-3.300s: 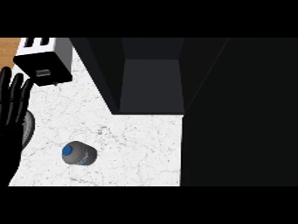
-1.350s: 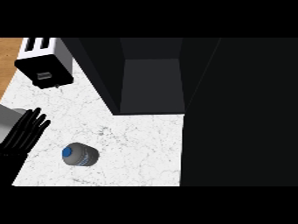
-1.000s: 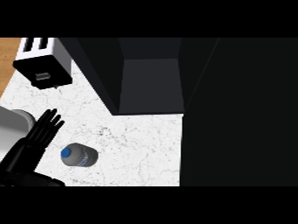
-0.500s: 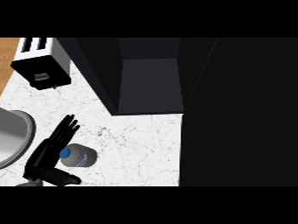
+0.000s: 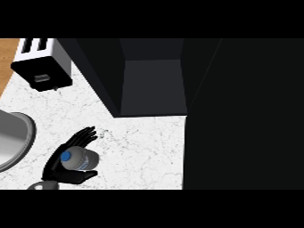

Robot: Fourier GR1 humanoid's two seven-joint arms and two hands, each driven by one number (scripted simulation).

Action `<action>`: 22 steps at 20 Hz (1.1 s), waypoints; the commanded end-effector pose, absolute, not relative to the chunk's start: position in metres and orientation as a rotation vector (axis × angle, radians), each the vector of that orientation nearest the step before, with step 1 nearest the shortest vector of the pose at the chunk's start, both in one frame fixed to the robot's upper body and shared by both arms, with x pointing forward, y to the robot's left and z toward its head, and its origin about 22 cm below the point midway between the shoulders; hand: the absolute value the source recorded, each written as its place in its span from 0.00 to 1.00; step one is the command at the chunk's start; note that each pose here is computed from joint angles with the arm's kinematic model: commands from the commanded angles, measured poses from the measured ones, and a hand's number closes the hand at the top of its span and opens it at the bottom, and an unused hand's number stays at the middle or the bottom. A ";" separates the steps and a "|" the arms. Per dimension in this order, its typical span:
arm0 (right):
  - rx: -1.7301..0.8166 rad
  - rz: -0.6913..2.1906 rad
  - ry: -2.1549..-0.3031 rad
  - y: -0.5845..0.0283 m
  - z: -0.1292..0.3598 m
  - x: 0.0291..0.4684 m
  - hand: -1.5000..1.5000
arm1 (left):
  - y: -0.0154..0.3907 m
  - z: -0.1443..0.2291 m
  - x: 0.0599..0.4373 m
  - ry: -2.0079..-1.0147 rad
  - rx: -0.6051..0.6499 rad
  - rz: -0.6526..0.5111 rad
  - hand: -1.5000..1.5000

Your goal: Pick up the bottled water, place it into the cabinet and close the cabinet

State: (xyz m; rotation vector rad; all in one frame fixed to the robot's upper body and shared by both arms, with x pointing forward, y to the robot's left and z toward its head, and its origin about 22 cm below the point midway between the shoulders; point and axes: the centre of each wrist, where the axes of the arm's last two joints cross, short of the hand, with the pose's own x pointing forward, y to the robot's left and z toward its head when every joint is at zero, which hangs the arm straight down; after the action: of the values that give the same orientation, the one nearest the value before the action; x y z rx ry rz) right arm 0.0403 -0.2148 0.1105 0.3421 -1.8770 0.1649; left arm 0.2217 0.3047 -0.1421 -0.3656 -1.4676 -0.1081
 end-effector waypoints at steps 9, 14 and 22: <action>0.307 0.214 -1.930 -0.215 0.143 0.027 0.00 | 0.282 -0.156 0.237 -1.647 -0.260 -0.272 1.00; 0.288 0.205 -1.928 -0.214 0.146 0.026 0.00 | 0.274 -0.158 0.237 -1.751 -0.181 -0.307 1.00; 0.286 0.155 -1.920 -0.212 0.152 0.023 0.00 | 0.259 -0.166 0.224 -1.756 -0.057 -0.102 1.00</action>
State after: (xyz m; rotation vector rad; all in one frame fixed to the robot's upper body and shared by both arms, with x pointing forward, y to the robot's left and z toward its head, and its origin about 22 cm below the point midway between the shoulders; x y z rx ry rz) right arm 0.0270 -0.2112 0.1102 0.3322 -1.8644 0.1347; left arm 0.2267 0.2655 -0.1640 -0.0581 -1.7376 -0.1651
